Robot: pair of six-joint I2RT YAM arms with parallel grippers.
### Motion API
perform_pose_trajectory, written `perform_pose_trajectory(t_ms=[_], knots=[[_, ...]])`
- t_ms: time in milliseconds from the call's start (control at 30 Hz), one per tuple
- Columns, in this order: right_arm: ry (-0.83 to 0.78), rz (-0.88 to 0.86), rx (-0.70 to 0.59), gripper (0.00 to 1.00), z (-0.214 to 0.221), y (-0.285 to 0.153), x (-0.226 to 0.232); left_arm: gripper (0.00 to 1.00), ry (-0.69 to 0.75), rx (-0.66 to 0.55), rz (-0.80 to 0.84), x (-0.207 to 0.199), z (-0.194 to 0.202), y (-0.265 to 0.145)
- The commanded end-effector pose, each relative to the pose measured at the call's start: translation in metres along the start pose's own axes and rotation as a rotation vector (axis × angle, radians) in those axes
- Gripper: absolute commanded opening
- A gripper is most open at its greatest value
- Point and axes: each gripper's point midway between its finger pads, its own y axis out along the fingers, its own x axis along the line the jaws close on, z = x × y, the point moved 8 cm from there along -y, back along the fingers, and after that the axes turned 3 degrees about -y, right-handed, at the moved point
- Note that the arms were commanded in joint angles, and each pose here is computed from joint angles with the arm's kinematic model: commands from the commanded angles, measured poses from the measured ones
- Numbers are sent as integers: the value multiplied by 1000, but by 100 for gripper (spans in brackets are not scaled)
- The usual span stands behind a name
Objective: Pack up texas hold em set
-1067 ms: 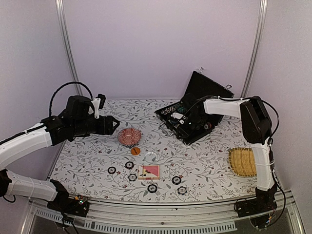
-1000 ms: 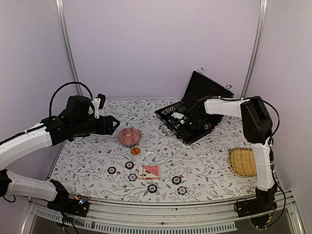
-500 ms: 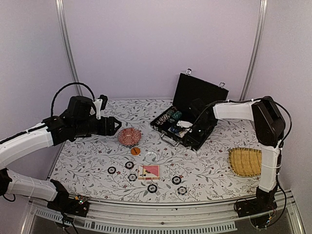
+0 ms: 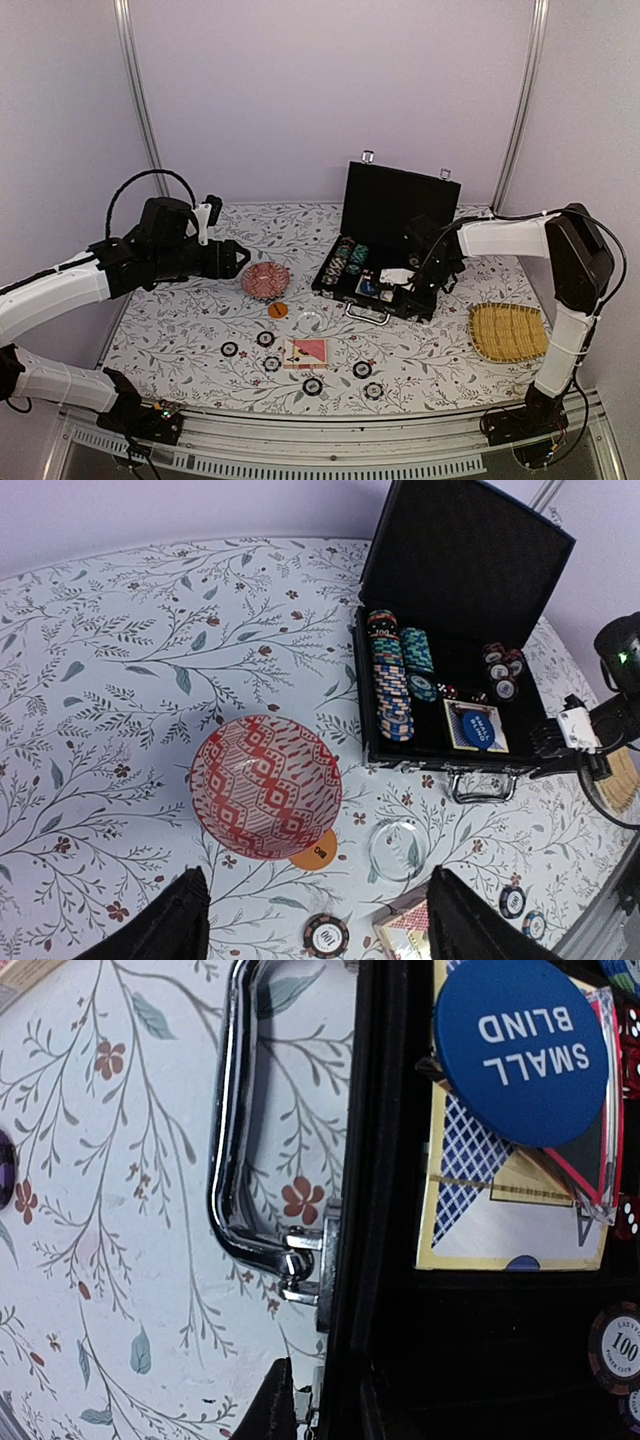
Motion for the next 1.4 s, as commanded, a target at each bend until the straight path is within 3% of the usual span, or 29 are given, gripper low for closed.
perform_pose_trajectory(t_ms=[0,700,933,1033,1200,1367], knots=[[-1,-166,205,14,45,8,35,75,19,-2,17,-4,4,3],[36,-203,325,15,103,-15,49,76,24,16,11,-3,12,7],[-2,-190,274,16,101,-24,53,76,28,19,1,-1,13,7],[-4,-138,188,21,82,-39,41,75,40,18,14,-4,10,7],[7,-28,-127,46,20,-106,15,74,123,37,109,-25,-1,0],[26,2,-381,55,-2,-145,21,75,297,200,211,-61,20,-4]])
